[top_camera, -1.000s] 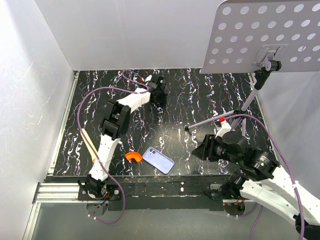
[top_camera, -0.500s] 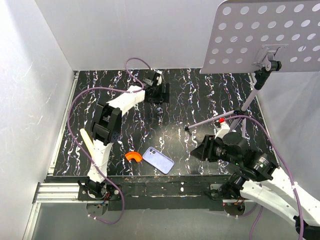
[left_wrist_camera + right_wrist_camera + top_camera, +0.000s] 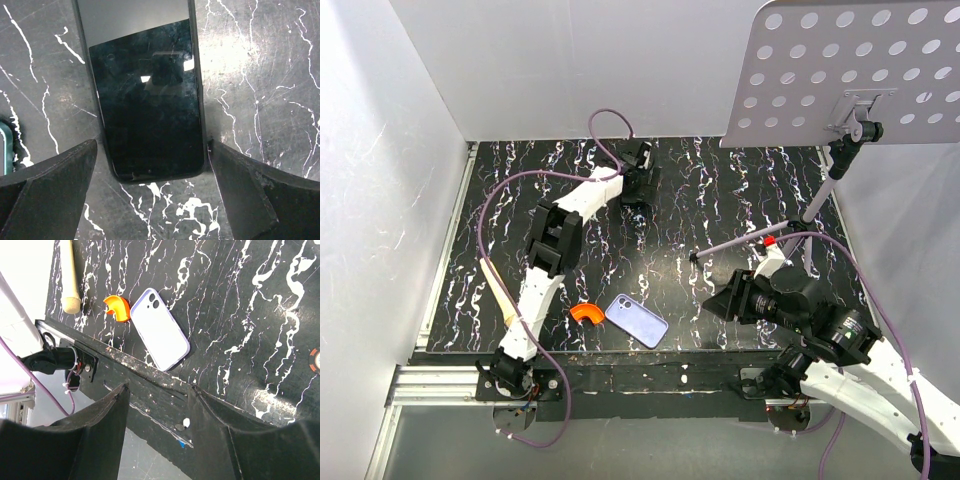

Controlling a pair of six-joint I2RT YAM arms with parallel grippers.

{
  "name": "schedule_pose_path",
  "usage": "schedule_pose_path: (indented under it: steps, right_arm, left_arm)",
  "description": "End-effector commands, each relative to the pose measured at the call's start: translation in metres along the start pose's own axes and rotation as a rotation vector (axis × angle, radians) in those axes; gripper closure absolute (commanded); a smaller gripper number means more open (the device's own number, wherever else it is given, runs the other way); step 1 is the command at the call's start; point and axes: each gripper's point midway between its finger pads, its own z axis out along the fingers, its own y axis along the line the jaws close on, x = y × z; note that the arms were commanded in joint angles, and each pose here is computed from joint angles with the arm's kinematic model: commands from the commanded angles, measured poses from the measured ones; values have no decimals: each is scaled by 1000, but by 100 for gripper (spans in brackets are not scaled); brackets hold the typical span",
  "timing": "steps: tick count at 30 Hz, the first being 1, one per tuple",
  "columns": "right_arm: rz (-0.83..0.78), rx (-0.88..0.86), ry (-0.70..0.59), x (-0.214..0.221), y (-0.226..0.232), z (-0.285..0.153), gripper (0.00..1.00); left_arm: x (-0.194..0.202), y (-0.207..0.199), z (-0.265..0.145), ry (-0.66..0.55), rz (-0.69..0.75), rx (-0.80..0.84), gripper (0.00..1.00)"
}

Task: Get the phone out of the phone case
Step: Move the phone to the center of the board.

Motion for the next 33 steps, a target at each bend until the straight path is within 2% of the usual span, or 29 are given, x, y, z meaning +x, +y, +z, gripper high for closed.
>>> schedule_pose_path:
  steps: [1,5,9,19,23,26,27,30,33]
  right_arm:
    - [1,-5,-30,-7,4,-4,44]
    - [1,-6,-29,-8,5,-4,44]
    - [-2,-7,-30,-8,5,-5,44]
    - [10,7,-50,-10,1,-7,44]
    - [18,6,-56,-10,0,-6,45]
    - [20,3,-56,-10,1,-5,46]
    - [19,7,-55,-10,0,-5,46]
    - [15,8,-47,-10,1,-4,46]
    - [6,12,-42,-10,2,-2,46]
  left_arm:
    - [-14,1,-3,-21,-25,-1,2]
    - [-10,-8,4,3,-120,55,2]
    - [-12,9,14,-13,-193,-31,2]
    - [-29,22,41,-83,-46,-95,4]
    - [-33,26,47,-94,-36,-73,18]
    - [-35,26,46,-93,-34,-34,45]
    - [-33,24,46,-84,-22,-17,51]
    - [-17,12,34,-13,15,69,64]
    - [1,1,-3,37,4,152,78]
